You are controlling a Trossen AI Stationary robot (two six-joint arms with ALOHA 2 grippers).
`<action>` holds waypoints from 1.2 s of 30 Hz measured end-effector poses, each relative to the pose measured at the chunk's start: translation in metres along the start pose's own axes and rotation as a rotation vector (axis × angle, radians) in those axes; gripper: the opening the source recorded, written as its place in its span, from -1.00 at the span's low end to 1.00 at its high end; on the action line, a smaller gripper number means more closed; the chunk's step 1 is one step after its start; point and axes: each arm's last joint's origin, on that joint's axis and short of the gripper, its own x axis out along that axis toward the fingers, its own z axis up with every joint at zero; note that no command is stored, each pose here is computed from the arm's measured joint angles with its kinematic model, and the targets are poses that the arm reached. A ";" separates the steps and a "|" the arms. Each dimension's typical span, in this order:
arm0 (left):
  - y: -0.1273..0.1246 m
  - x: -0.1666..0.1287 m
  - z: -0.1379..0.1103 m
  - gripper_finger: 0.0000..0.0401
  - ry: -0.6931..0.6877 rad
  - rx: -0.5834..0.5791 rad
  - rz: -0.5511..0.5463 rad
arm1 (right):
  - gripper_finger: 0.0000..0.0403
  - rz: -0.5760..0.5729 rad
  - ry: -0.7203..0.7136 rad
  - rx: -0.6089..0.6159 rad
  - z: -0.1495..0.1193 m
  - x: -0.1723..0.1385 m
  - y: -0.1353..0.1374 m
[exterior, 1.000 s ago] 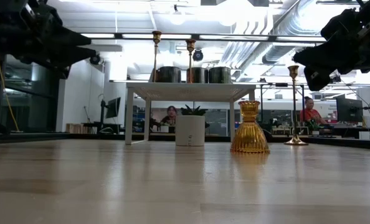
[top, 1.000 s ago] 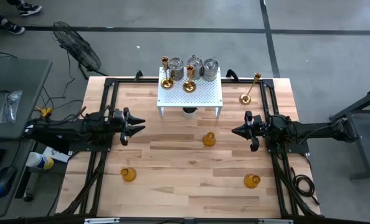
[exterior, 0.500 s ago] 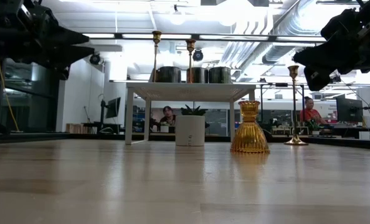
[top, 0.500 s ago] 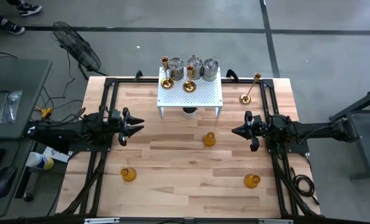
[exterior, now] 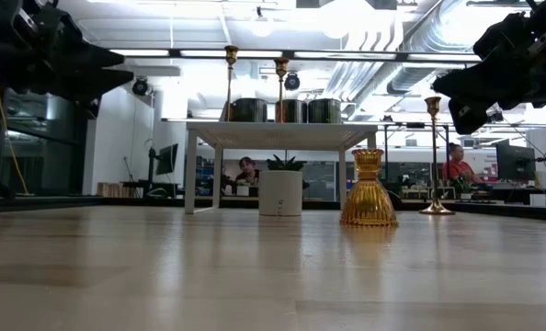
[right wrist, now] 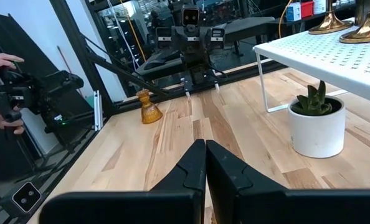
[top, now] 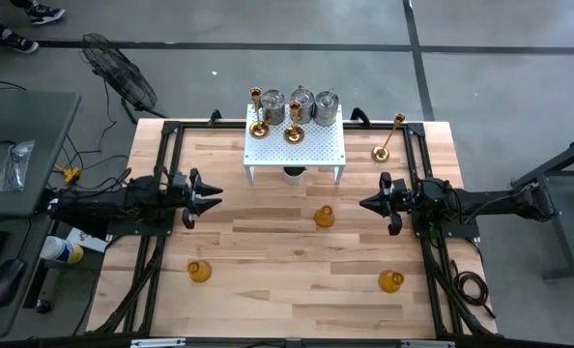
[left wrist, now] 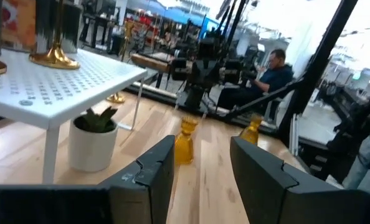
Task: Pick & Place candle stick holders
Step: Put the gold candlestick holder on the shelf
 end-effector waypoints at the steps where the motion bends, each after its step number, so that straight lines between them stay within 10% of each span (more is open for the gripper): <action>1: 0.000 0.000 -0.001 -0.24 0.006 0.004 0.001 | -0.98 -0.001 0.000 0.000 0.000 0.000 0.000; 36: -0.001 0.000 -0.007 -0.24 0.086 0.128 -0.088 | -0.99 0.000 0.000 0.000 0.000 0.000 0.000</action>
